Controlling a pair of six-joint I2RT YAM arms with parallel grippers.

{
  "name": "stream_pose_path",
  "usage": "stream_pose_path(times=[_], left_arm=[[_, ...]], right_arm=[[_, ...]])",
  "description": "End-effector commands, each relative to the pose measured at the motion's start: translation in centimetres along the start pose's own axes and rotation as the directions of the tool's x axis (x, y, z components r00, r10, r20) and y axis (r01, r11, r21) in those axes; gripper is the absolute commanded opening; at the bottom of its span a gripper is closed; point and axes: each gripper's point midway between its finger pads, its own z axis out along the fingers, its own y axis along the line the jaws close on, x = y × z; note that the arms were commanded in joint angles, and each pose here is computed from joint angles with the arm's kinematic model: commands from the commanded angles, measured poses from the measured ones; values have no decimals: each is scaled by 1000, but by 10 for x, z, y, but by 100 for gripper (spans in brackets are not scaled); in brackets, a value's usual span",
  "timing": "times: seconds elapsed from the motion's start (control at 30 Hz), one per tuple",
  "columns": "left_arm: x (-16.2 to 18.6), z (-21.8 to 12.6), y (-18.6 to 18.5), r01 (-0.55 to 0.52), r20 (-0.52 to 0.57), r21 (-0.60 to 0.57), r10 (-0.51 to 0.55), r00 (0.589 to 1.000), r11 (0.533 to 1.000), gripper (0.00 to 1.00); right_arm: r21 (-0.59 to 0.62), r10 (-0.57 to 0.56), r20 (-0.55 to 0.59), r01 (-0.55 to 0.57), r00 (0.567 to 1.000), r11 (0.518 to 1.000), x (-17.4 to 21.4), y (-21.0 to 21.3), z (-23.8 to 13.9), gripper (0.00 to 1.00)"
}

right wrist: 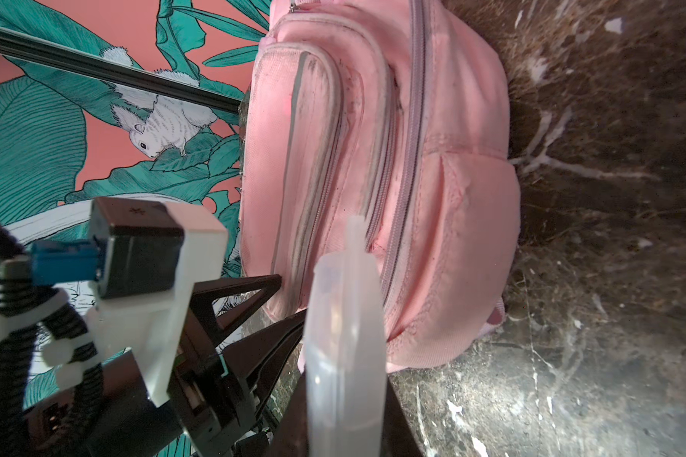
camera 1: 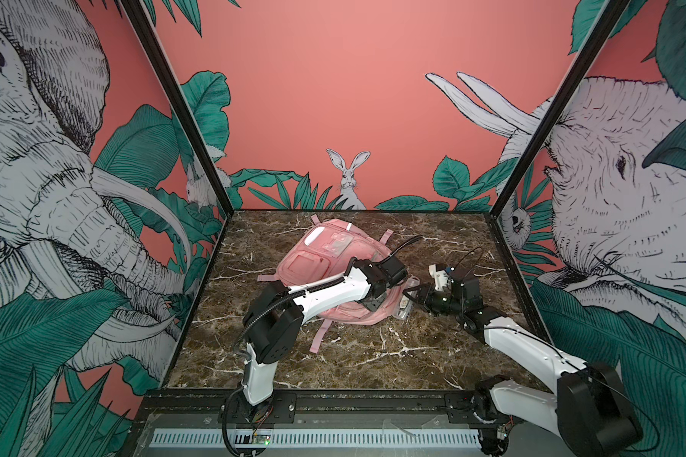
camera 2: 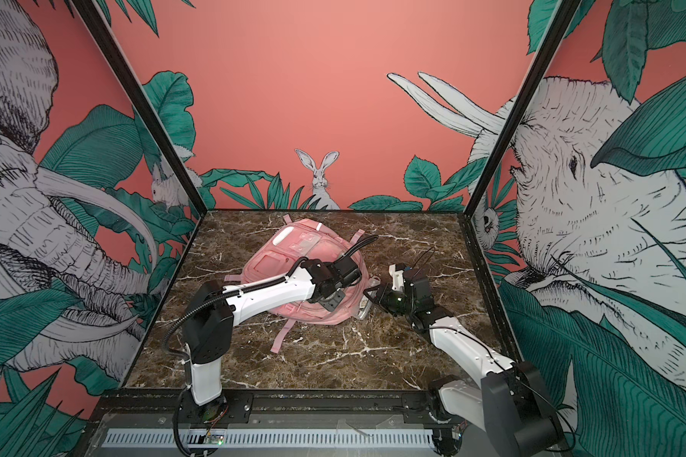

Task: Pack the student bag
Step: 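Open the main compartment with the left gripper while the right brings the case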

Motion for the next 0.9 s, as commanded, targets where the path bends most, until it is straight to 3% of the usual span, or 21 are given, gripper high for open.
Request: stream_pose_path(times=[0.0, 0.13, 0.27, 0.37, 0.6, 0.87], left_arm=[[-5, -12, 10, -13, 15, -31, 13, 1000, 999, 42], [-15, -27, 14, 10, 69, -14, -9, 998, 1000, 30], [-19, -37, 22, 25, 90, -16, -23, 996, 1000, 9], [-21, -45, 30, 41, 110, -25, -38, 993, 999, 2], [-28, -73, 54, 100, 177, -11, -96, 980, 995, 0], [-31, -92, 79, 201, 227, 97, -218, 949, 975, 0]], right_arm=[[-52, -19, 14, 19, 1000, 998, -8, 14, 0, 6], [-57, -21, 13, 21, 1000, 998, -9, 16, 1, 6], [-73, -17, 6, 18, 1000, 997, -9, 18, 3, 6], [-94, -13, 1, 13, 1000, 995, -9, 20, 6, 6], [-132, -39, -17, 36, 999, 991, -9, 37, 19, 7], [-227, -27, -16, 22, 1000, 974, -24, 80, 52, 7]])
